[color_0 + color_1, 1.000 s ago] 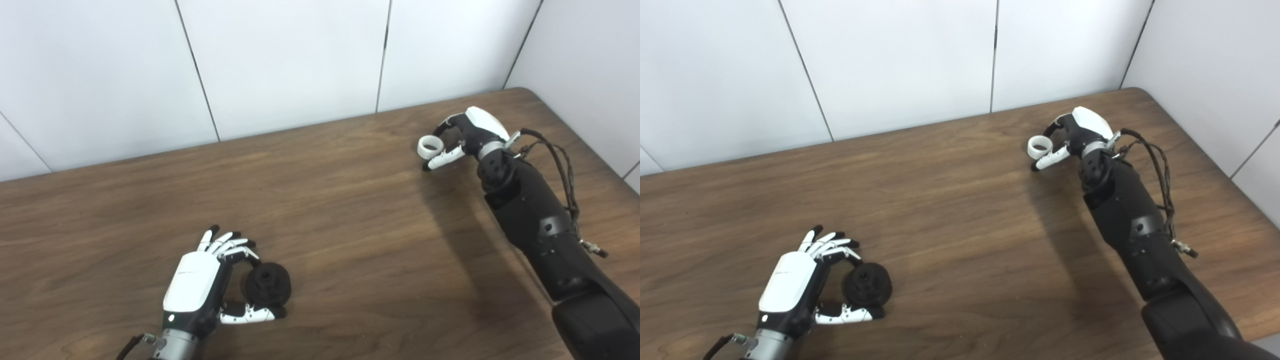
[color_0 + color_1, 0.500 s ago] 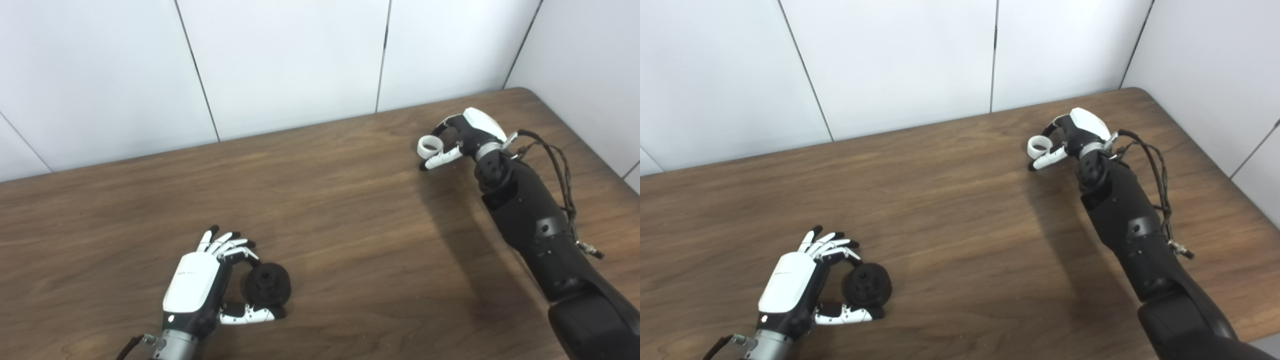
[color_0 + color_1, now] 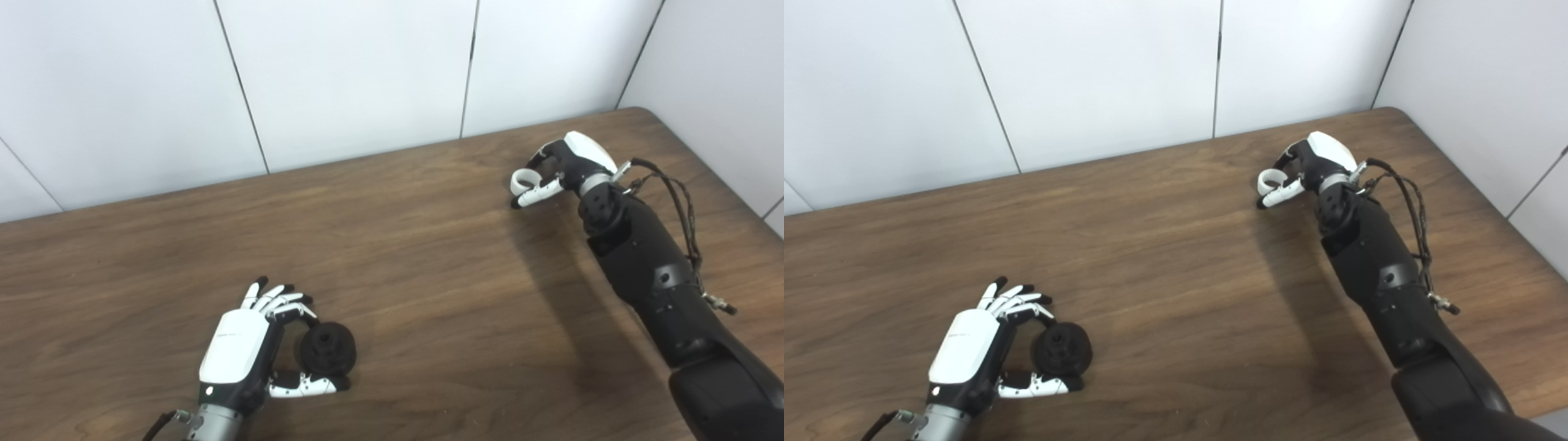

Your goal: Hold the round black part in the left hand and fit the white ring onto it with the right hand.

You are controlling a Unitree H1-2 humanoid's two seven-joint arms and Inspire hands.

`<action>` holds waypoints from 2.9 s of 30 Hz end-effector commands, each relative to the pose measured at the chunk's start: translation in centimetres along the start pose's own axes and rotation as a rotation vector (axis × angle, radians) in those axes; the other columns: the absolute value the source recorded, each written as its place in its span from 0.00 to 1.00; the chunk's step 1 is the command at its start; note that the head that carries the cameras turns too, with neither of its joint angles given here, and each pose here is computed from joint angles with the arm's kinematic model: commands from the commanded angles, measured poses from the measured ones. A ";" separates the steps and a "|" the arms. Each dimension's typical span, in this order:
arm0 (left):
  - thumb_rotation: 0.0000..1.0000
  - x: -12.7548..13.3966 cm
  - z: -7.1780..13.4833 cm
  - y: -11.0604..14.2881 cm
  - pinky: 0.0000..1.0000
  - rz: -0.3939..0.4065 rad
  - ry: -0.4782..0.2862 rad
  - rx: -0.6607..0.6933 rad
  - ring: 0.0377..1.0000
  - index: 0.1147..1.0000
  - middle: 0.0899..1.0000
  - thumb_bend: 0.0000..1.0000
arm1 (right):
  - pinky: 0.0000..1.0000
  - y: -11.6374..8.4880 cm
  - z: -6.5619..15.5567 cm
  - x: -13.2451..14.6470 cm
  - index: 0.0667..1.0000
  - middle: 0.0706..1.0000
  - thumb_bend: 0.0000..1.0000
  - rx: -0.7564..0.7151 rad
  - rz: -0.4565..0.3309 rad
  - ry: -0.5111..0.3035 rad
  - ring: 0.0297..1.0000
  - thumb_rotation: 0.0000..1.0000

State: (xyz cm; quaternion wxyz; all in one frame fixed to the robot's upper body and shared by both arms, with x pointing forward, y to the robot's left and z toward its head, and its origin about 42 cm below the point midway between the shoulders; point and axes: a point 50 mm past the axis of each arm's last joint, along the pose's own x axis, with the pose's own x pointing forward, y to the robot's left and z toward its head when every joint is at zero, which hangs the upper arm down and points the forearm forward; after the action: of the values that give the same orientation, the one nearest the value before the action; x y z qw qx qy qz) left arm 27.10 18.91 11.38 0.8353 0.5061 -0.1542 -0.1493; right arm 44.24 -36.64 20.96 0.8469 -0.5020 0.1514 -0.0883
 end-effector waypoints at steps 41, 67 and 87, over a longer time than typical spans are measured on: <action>0.05 -0.2 0.5 -0.3 1.00 -0.027 0.012 0.016 0.88 0.42 0.75 0.52 | 0.93 -1.9 5.2 -6.4 0.45 0.83 0.52 -0.103 -0.009 -0.310 0.94 0.13; 0.05 0.5 2.4 -1.8 1.00 -0.015 0.017 0.016 0.88 0.42 0.76 0.52 | 1.00 2.0 14.5 -16.1 0.45 0.84 0.52 -0.139 0.203 -0.704 0.99 0.14; 0.05 0.7 3.8 -2.9 1.00 -0.002 0.027 0.014 0.88 0.42 0.76 0.52 | 1.00 3.1 15.4 -19.3 0.45 0.85 0.52 -0.144 0.293 -0.815 0.99 0.13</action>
State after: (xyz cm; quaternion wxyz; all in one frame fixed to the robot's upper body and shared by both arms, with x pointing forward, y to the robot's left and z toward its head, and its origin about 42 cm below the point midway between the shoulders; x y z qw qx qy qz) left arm 26.56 14.87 11.30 0.8383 0.5072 -0.1522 -0.1298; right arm 31.74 -17.04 26.79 0.8087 -0.5234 -0.0818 0.2555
